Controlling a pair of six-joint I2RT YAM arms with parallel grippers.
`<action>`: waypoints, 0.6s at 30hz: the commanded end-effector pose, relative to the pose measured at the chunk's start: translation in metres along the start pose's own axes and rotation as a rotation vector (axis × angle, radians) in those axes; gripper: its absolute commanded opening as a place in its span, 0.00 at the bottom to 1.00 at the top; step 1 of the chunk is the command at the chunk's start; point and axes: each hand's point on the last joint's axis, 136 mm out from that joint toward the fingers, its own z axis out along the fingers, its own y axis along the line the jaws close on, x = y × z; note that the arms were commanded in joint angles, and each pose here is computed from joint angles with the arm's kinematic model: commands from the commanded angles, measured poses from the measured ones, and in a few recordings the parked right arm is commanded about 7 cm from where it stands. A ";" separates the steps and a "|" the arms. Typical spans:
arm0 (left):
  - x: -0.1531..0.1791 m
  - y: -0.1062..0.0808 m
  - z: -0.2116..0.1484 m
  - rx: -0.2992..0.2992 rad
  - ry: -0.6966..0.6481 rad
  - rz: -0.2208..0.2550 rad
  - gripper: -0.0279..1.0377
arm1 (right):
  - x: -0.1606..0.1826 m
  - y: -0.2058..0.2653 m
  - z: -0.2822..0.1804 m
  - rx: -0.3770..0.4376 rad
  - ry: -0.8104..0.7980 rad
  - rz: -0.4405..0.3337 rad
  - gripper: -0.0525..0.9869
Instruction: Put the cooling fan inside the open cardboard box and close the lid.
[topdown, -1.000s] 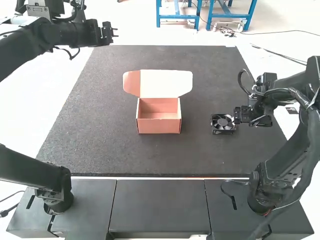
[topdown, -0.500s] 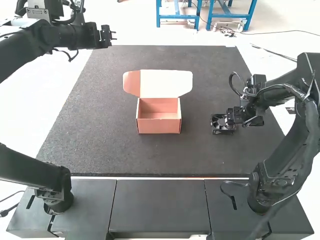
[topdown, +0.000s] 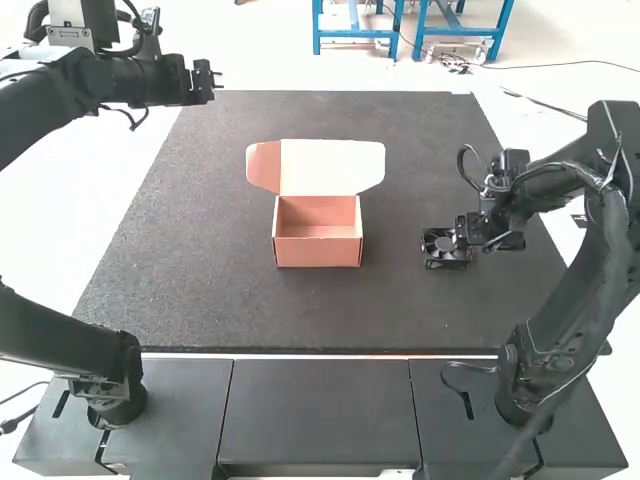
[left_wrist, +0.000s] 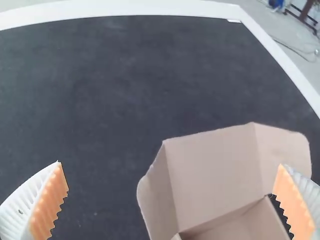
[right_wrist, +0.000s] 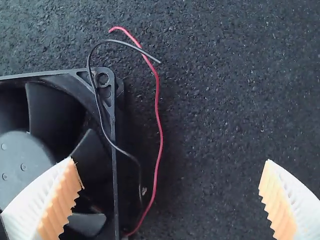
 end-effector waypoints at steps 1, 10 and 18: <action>-0.003 -0.006 -0.006 0.016 -0.018 0.023 0.94 | 0.030 0.012 0.013 -0.039 0.097 -0.020 0.85; -0.003 -0.005 -0.005 0.017 -0.022 0.023 0.94 | 0.040 0.013 0.014 -0.044 0.122 -0.049 0.59; 0.000 -0.002 -0.005 0.010 -0.016 0.019 0.94 | 0.040 0.028 0.014 -0.100 0.116 -0.062 0.12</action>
